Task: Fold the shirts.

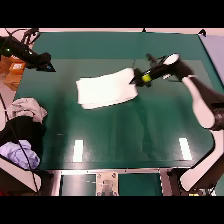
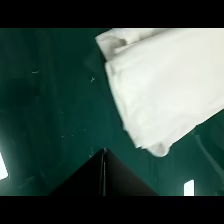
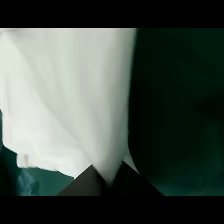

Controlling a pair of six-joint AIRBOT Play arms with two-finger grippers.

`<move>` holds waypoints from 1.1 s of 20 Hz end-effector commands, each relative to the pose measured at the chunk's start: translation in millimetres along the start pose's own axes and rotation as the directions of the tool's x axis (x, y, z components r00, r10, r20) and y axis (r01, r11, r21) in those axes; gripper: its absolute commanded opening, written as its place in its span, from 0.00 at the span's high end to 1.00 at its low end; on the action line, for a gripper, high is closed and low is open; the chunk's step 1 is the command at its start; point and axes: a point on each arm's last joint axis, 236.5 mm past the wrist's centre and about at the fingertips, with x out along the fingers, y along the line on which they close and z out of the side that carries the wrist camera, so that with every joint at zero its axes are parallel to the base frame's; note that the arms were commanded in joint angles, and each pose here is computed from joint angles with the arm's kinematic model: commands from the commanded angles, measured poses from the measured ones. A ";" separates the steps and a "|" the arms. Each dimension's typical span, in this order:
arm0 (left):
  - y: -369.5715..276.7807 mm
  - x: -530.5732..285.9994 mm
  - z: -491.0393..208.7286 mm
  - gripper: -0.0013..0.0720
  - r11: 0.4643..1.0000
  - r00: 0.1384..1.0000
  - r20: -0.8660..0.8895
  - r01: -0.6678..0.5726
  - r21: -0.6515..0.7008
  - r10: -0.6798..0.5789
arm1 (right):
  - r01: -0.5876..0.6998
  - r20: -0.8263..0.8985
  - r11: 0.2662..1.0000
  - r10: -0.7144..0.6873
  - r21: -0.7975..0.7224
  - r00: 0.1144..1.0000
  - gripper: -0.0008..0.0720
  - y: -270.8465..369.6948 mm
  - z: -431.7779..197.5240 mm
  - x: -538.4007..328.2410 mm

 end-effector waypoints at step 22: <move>-2.6 -0.8 -10.1 0.95 1.000 0.999 -0.043 0.010 0.000 -0.010 | 0.185 -0.032 0.132 -0.725 0.974 0.688 0.97 -426.8 -367.5 -346.1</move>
